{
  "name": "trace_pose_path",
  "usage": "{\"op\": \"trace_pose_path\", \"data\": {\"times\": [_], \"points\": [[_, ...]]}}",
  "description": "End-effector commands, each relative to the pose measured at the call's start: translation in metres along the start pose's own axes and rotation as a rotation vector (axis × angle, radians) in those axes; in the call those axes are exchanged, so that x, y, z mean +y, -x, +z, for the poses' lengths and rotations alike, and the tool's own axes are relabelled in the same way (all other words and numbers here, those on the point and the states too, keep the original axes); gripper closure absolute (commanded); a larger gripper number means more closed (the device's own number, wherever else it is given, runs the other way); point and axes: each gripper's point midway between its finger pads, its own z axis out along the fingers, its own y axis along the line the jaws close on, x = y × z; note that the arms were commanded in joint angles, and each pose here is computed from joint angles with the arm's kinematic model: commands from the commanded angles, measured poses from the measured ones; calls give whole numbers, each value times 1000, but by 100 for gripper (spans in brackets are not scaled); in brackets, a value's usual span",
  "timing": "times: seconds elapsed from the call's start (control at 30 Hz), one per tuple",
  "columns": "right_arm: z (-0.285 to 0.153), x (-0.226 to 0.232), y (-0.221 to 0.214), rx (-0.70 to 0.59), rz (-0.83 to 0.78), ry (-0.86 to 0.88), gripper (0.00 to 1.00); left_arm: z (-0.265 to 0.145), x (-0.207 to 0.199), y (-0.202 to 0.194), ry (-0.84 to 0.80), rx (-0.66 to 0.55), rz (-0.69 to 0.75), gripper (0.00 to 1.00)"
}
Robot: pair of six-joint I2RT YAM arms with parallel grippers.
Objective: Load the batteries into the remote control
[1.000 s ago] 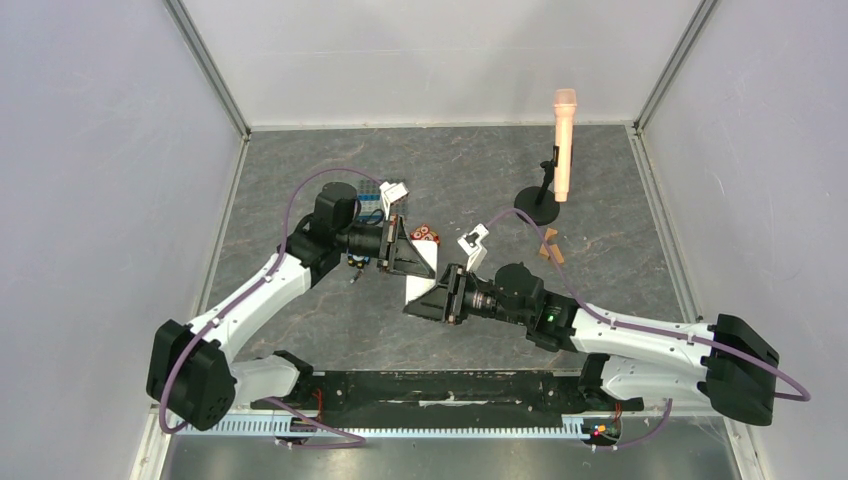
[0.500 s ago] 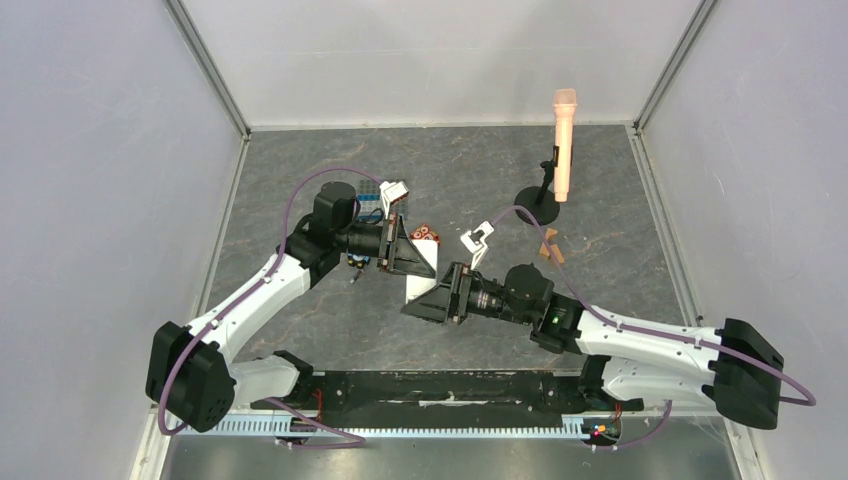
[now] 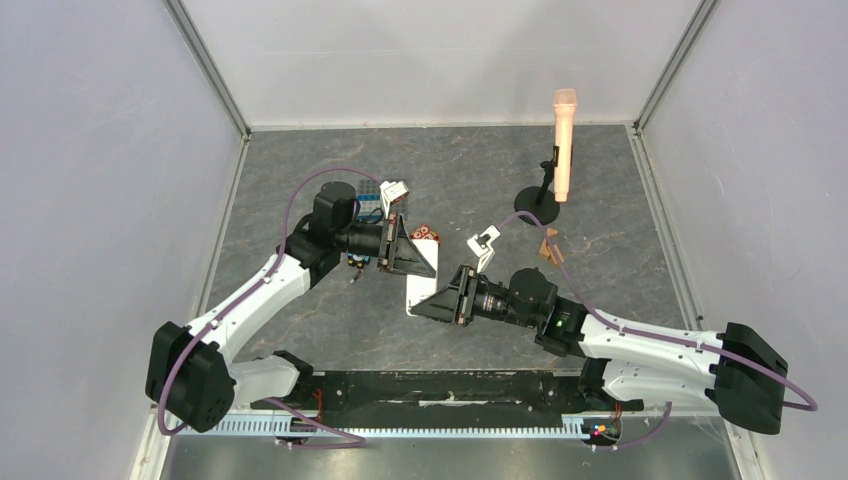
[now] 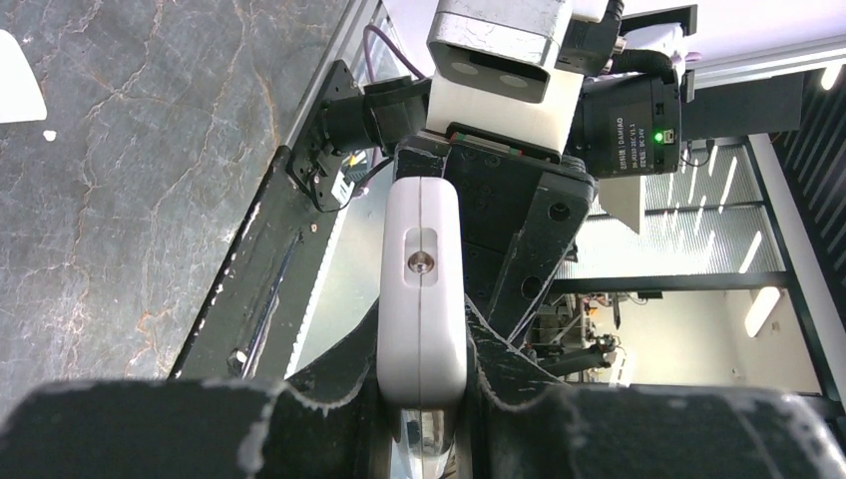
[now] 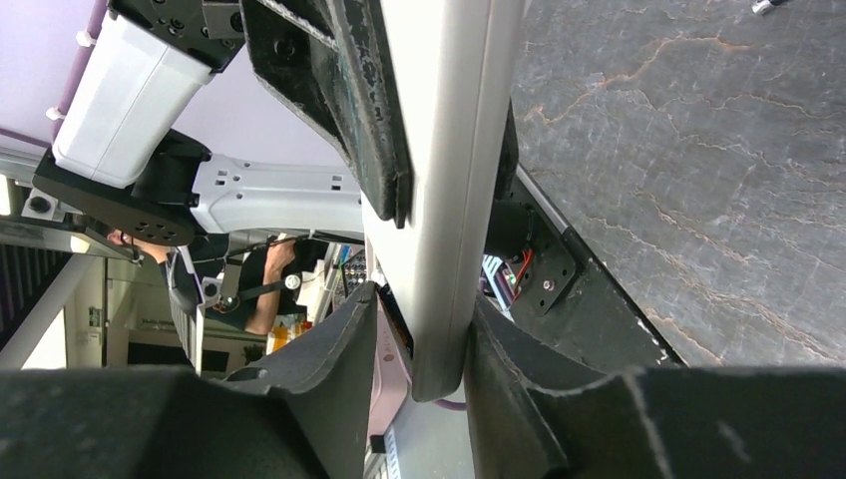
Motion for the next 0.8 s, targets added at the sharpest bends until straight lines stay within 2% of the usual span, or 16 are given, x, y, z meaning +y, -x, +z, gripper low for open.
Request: {"op": "trace_pose_path", "data": {"times": [0.0, 0.13, 0.27, 0.33, 0.43, 0.5, 0.6, 0.77], "points": [[-2, 17, 11, -47, -14, 69, 66, -3, -17, 3, -40, -6, 49, 98], [-3, 18, 12, -51, -12, 79, 75, -3, -17, 3, -39, -7, 49, 98], [-3, 18, 12, -51, -8, 82, 77, -3, -17, 3, -38, -8, 48, 98], [-4, 18, 12, -51, -1, 80, 70, -3, -17, 3, -38, -8, 49, 98], [-5, 21, 13, -54, 2, 82, 39, -3, -17, 3, -37, -10, 54, 98], [-6, 22, 16, -62, -4, 79, 27, -3, -17, 3, -38, -10, 60, 98], [-9, 21, 19, -75, -21, 61, 19, -4, -17, 5, -29, -25, 77, 98], [-14, 9, 25, -115, -33, -7, 17, -10, -16, 11, 9, -70, 107, 98]]}}
